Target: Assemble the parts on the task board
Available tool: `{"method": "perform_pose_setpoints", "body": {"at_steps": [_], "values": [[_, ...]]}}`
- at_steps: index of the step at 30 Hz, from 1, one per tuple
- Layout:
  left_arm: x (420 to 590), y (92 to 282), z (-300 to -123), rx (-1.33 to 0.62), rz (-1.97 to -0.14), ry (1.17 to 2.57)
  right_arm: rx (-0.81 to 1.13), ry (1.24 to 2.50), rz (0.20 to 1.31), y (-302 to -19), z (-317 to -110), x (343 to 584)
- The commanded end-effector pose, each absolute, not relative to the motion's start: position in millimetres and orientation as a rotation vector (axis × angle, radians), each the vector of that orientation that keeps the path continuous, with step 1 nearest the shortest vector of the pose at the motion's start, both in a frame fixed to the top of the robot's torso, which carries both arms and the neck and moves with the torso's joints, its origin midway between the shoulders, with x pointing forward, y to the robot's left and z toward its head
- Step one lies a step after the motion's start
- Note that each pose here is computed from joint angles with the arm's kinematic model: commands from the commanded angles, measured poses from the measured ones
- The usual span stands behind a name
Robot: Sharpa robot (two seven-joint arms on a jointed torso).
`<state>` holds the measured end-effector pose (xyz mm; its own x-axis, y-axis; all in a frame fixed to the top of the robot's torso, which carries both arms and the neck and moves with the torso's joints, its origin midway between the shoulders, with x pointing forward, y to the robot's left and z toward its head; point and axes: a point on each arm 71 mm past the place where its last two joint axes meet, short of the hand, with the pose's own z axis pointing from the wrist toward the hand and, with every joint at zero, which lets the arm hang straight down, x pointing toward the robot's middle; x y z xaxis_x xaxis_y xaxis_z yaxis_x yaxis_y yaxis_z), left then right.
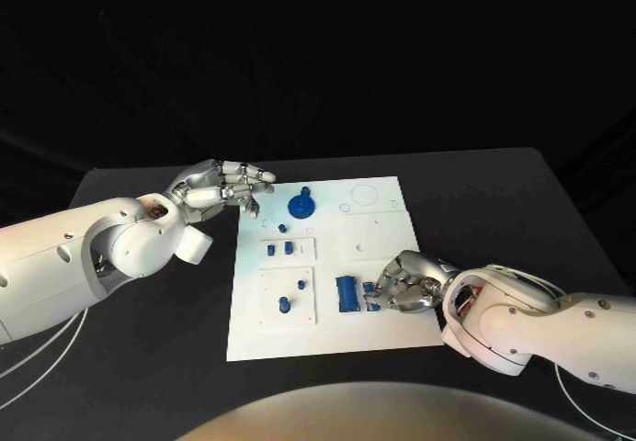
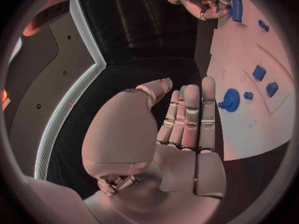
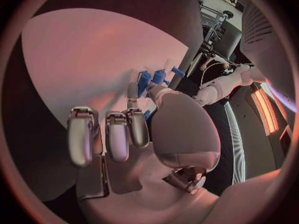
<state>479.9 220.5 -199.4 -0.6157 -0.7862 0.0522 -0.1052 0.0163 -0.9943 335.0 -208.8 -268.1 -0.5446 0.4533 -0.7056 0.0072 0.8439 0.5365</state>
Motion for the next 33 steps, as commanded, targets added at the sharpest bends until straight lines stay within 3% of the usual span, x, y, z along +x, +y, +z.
{"method": "perform_pose_setpoints", "body": {"at_steps": [1, 33], "values": [[478.7, 217.9, -198.5, -0.9, -1.671, 1.773, 0.333, 2.091, 0.602, -208, -269, 334], [479.7, 217.6, -199.3, -0.897, -1.668, 1.776, 0.278, 2.154, 0.648, -222, -269, 327]]}}
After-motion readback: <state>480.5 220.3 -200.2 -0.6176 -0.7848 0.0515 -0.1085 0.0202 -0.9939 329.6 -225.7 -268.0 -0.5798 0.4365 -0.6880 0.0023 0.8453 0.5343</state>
